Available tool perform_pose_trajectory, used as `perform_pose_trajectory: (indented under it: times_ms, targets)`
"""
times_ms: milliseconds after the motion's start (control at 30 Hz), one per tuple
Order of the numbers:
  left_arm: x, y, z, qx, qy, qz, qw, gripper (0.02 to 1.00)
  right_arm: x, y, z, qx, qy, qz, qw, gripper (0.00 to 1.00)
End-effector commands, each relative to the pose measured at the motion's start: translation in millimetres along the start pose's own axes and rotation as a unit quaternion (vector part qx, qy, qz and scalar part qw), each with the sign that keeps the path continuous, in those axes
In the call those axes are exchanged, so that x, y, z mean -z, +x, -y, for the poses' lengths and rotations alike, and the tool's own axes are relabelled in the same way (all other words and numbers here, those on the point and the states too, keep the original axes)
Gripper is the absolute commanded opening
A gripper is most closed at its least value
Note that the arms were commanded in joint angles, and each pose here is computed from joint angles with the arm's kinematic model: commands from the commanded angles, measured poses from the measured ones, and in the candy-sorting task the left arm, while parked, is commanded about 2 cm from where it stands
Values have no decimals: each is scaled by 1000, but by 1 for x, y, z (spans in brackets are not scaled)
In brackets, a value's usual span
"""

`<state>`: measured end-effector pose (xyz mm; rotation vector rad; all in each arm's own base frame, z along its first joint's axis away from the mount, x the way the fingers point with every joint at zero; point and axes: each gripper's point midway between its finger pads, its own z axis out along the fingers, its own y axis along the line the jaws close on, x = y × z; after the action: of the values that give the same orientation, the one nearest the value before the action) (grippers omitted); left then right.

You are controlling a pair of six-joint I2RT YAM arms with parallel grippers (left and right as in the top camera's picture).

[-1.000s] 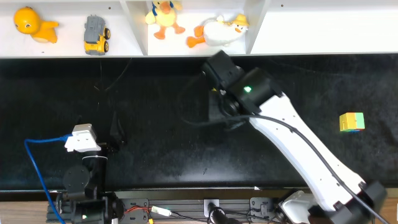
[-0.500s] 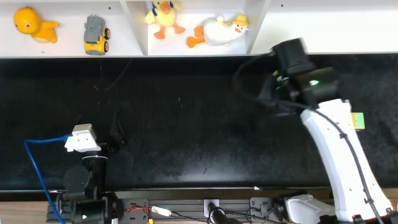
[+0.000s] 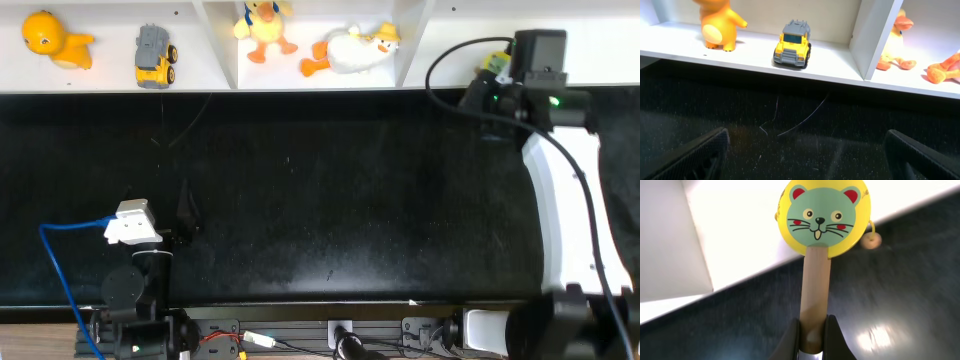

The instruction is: Store Toys

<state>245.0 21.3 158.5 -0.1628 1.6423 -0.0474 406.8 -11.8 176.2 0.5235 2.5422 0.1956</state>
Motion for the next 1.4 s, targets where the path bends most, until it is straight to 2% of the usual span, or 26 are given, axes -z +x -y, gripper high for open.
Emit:
perform_pose_trajectory:
  times_ms: [33,200,300,500,633,733,767,800,967,1000,1033,1067,1133,1333,1400]
  targets:
    - [0,1,-1,5,-3,3,1000,998,-29,-2,-8,40,-19,-7,999,45]
    - [0,1,-1,5,-3,3,1000,998,-50,-17,-18,74,-45,15,996,45]
    - [0,1,-1,5,-3,3,1000,998,-57,-22,-24,129,-55,24,990,47]
    - [0,1,-1,5,-3,3,1000,998,-61,-18,-32,203,-80,18,976,45]
    - [0,1,-1,5,-3,3,1000,996,-61,-16,-35,232,-87,18,969,47]
    - [0,1,-1,5,-3,3,1000,998,-60,-16,-35,235,-88,19,968,45]
    - [0,1,-1,5,-3,3,1000,998,-60,-17,-34,233,-88,20,968,130]
    - [0,1,-1,5,-3,3,1000,998,-60,-19,-34,228,-86,23,970,165]
    - [0,1,-1,5,-3,3,1000,998,-60,-33,-34,220,-77,50,971,185]
    - [0,1,-1,5,-3,3,1000,998,-60,-34,-35,218,-78,53,971,246]
    - [0,1,-1,5,-3,3,1000,996,-60,-35,-35,212,-78,54,973,415]
    - [0,1,-1,5,-3,3,1000,998,-59,-35,-35,203,-79,54,974,511]
    - [0,1,-1,5,-3,3,1000,998,-59,-34,-35,185,-79,49,978,577]
    - [0,1,-1,5,-3,3,1000,998,-35,-28,-33,150,-71,24,986,998]
    - [0,1,-1,5,-3,3,1000,998,-15,-30,-29,121,-54,23,991,998]
